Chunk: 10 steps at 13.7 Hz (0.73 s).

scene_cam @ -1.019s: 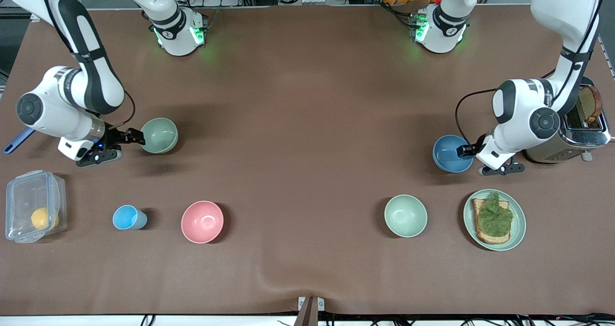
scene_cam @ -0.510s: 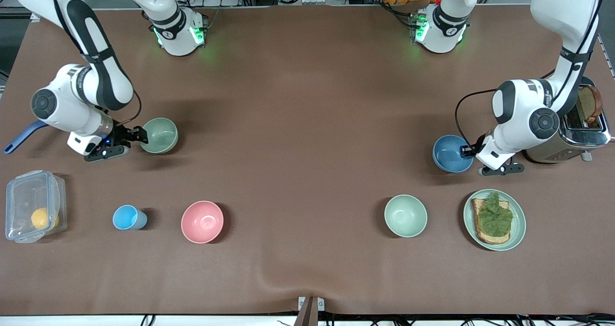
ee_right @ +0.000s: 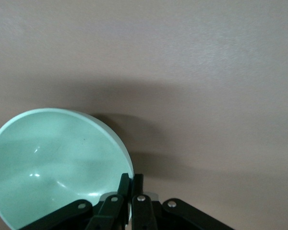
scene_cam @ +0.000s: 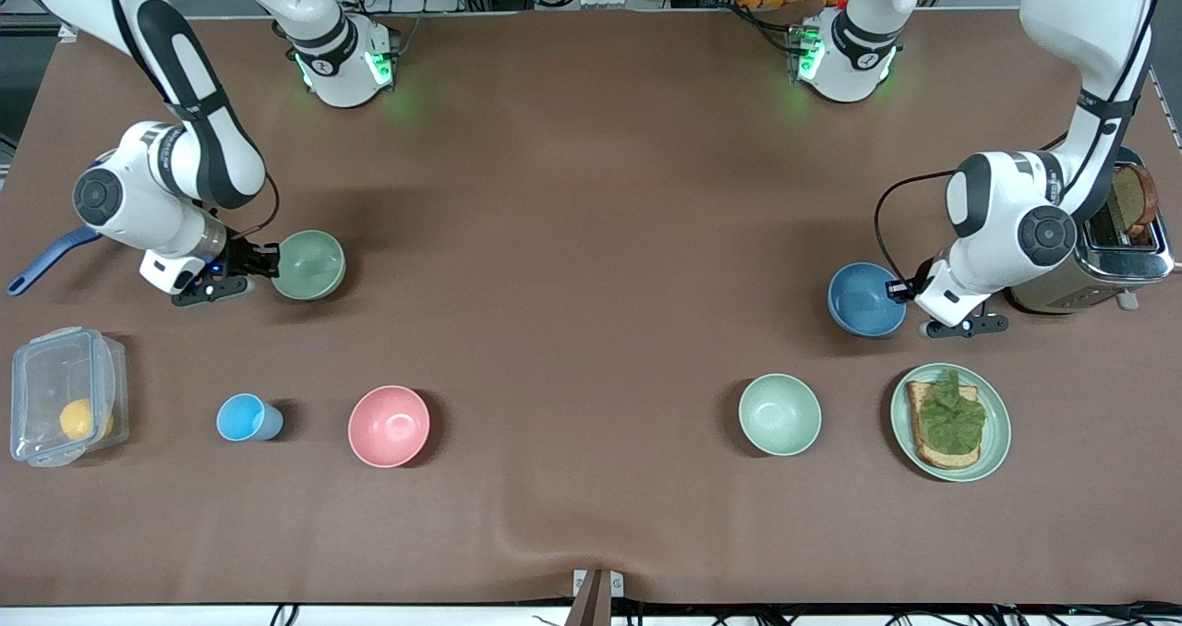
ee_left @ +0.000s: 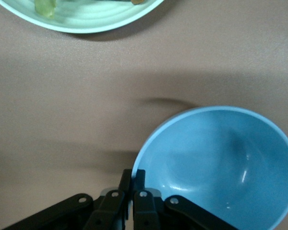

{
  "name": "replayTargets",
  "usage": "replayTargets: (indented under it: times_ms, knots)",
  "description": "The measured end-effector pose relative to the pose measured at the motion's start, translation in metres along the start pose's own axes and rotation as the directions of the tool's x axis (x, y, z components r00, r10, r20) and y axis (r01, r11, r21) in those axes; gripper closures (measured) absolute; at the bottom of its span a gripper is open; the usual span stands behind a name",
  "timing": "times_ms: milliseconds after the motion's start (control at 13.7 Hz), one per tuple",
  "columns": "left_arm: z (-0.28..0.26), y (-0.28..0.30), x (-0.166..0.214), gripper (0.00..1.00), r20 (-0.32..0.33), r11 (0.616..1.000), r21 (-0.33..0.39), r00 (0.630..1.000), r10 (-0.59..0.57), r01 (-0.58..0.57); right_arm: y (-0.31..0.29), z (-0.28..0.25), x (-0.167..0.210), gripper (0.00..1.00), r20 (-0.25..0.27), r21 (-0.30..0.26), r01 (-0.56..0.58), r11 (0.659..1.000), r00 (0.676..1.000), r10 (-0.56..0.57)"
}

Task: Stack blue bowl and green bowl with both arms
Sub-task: 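Grasp the green bowl with the right gripper while the left gripper grasps the blue bowl, then carry the green bowl and the blue bowl toward each other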

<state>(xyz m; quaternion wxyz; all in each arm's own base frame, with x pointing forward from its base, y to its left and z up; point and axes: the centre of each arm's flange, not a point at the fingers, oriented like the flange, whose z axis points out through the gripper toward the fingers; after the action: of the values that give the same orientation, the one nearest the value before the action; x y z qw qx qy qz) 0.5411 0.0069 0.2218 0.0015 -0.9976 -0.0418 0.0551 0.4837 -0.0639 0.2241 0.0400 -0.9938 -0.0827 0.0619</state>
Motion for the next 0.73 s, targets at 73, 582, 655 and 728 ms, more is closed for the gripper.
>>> replayTargets:
  times_ms: [73, 582, 655, 728]
  knots:
    - [0.0, 0.0, 0.0, 0.96, 0.0, 1.0, 0.0, 1.0, 0.0, 0.0, -0.011, -0.006, 0.006, 0.96, 0.027, 0.011, -0.031, 0.999, 0.999, 0.031]
    - [-0.012, 0.001, 0.006, 0.96, -0.027, 1.0, -0.001, 0.999, 0.024, -0.024, -0.097, -0.064, 0.044, 0.96, 0.13, 0.179, -0.273, 0.945, 0.959, 0.252]
    - [-0.017, 0.002, 0.007, 0.96, -0.038, 1.0, -0.001, 0.999, 0.026, -0.026, -0.113, -0.064, 0.046, 0.96, 0.138, 0.173, -0.315, 0.933, 0.946, 0.294]
    - [-0.024, 0.002, 0.009, 0.96, -0.053, 1.0, 0.0, 0.998, 0.028, -0.028, -0.136, -0.064, 0.049, 0.96, 0.138, 0.16, -0.355, 0.921, 0.932, 0.336]
